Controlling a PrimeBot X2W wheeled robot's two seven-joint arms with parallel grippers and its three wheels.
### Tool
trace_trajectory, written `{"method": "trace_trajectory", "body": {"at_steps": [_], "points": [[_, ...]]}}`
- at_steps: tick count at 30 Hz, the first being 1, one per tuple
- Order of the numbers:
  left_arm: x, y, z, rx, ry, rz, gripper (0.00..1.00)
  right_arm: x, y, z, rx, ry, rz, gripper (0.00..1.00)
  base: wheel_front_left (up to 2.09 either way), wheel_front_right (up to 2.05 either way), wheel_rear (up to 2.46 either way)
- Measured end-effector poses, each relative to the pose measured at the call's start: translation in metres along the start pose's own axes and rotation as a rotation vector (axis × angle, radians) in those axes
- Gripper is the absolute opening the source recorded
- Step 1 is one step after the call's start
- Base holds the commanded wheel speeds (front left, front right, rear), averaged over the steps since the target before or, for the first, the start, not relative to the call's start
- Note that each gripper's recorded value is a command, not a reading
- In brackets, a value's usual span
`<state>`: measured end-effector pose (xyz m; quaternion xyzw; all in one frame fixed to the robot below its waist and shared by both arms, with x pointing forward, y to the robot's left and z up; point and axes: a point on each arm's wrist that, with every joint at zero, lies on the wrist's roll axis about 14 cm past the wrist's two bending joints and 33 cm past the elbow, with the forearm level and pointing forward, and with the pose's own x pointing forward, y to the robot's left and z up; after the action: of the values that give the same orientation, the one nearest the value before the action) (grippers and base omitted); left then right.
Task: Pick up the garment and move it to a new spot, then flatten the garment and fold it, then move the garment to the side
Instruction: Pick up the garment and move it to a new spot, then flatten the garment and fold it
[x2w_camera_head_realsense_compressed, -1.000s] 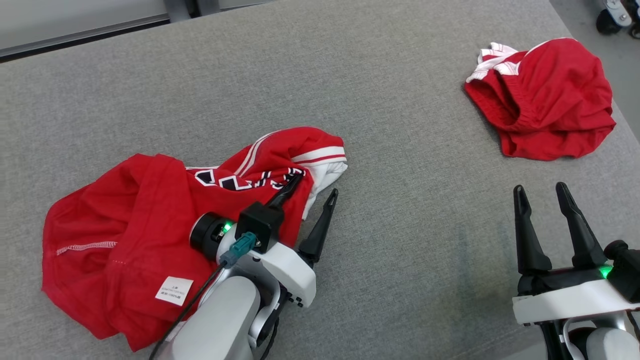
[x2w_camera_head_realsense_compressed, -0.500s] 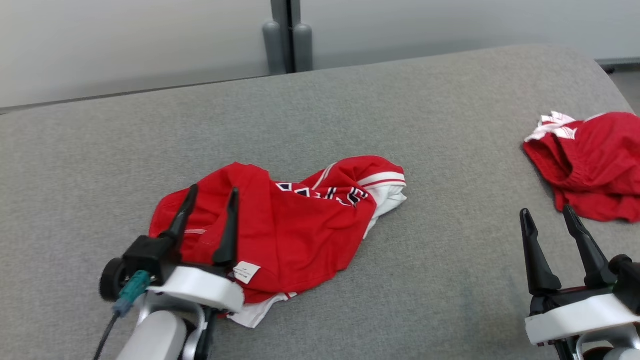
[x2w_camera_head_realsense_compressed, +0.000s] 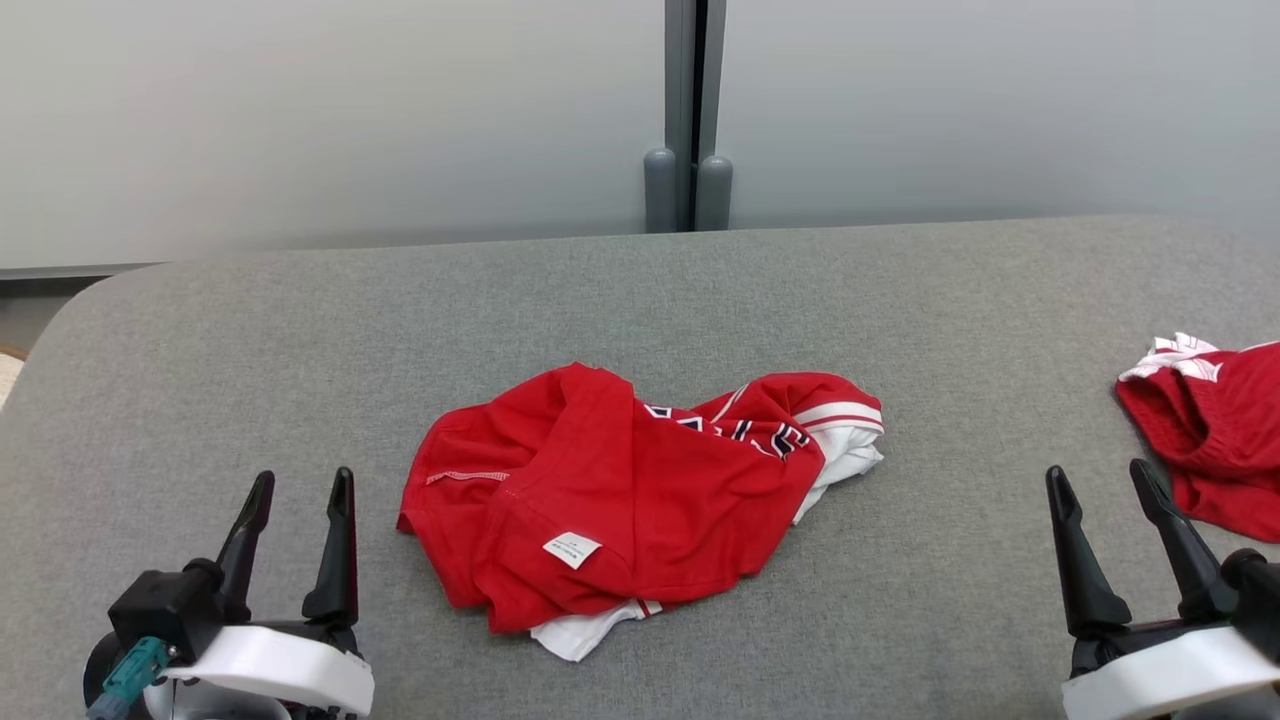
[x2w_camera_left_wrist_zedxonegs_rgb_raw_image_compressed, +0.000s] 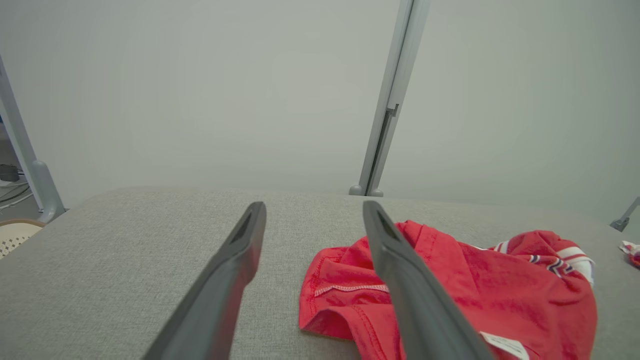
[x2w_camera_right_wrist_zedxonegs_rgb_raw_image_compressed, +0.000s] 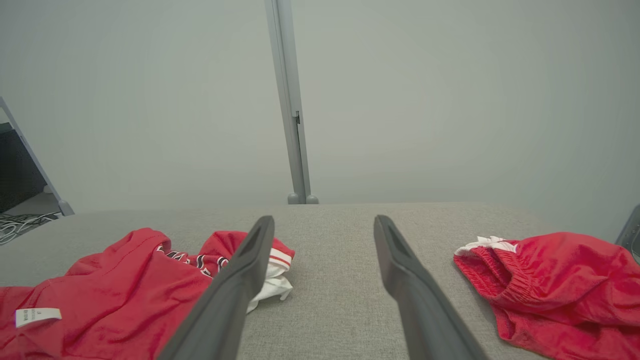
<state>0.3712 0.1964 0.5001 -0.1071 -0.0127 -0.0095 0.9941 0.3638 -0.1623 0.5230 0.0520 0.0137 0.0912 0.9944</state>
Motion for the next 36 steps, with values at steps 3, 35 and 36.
{"method": "trace_trajectory", "body": {"at_steps": [3,35,36], "points": [[-0.009,0.001,0.000,0.004,-0.002,0.007,1.00,-0.006,0.002,0.000,-0.002,0.004,0.003,1.00,0.00,0.00,0.00],[-0.035,-0.007,0.004,0.049,0.029,0.011,1.00,-0.028,0.006,-0.004,0.006,0.030,-0.001,1.00,0.00,0.00,0.00],[-0.035,-0.007,0.004,0.050,0.029,0.011,1.00,-0.027,0.006,-0.005,0.006,0.031,-0.001,1.00,0.00,0.00,0.00]]}}
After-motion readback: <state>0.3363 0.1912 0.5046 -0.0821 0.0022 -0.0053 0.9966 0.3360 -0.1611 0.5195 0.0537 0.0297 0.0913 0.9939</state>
